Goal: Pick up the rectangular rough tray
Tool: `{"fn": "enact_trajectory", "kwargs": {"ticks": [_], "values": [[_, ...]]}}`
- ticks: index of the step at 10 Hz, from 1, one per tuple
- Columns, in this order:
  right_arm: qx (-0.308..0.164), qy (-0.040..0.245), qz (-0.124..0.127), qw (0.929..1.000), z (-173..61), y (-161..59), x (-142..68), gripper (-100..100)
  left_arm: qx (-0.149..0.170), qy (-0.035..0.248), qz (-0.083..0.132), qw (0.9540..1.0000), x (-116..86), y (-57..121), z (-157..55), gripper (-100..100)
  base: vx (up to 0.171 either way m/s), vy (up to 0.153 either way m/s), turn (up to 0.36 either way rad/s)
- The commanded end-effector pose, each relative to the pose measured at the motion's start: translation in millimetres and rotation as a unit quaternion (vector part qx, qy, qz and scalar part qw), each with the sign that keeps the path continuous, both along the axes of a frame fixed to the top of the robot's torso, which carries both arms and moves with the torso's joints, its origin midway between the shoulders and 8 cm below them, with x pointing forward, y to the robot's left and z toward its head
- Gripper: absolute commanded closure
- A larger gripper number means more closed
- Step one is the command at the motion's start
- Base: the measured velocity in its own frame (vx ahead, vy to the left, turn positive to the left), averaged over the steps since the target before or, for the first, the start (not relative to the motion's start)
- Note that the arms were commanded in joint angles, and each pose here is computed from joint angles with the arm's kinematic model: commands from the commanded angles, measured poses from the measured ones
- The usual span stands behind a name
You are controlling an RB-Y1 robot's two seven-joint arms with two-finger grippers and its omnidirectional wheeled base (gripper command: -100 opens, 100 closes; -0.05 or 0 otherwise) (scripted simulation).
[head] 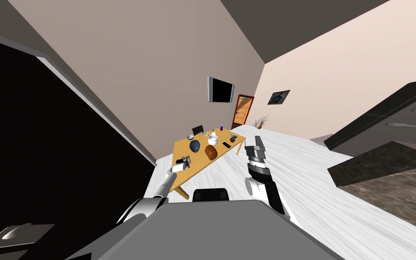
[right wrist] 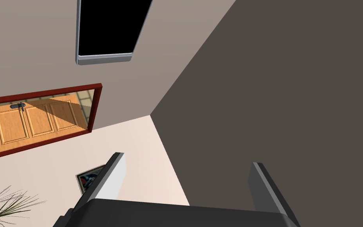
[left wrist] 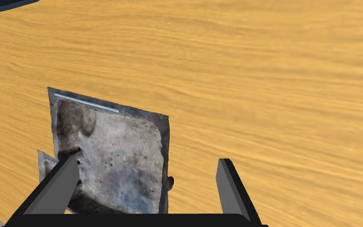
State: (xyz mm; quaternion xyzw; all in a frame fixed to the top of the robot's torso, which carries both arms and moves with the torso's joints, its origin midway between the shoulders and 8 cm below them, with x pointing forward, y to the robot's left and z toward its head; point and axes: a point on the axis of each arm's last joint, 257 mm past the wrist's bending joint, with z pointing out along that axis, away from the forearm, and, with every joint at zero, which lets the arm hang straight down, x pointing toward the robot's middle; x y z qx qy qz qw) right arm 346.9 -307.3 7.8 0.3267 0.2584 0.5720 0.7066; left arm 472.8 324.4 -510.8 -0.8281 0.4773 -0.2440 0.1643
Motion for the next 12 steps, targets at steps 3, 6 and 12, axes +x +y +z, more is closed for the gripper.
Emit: {"fn": "enact_trajectory", "kwargs": {"ticks": [3,6,12], "values": [[0.0,0.0,0.0,1.0,0.0,0.0,0.0,0,0.0,0.0,0.0,1.0,-6.8,-4.1,-10.5,-100,0.076,0.019,-0.004],[0.0,0.0,0.0,1.0,0.0,0.0,0.0,0,0.0,0.0,0.0,1.0,-8.0,-4.8,-11.6,100,0.002,0.001,0.0],[0.0,0.0,0.0,1.0,0.1,0.1,0.0,0,0.001,-0.003,-0.001,1.0,-0.5,0.2,-0.9,100,-0.034,-0.007,0.001]]}}
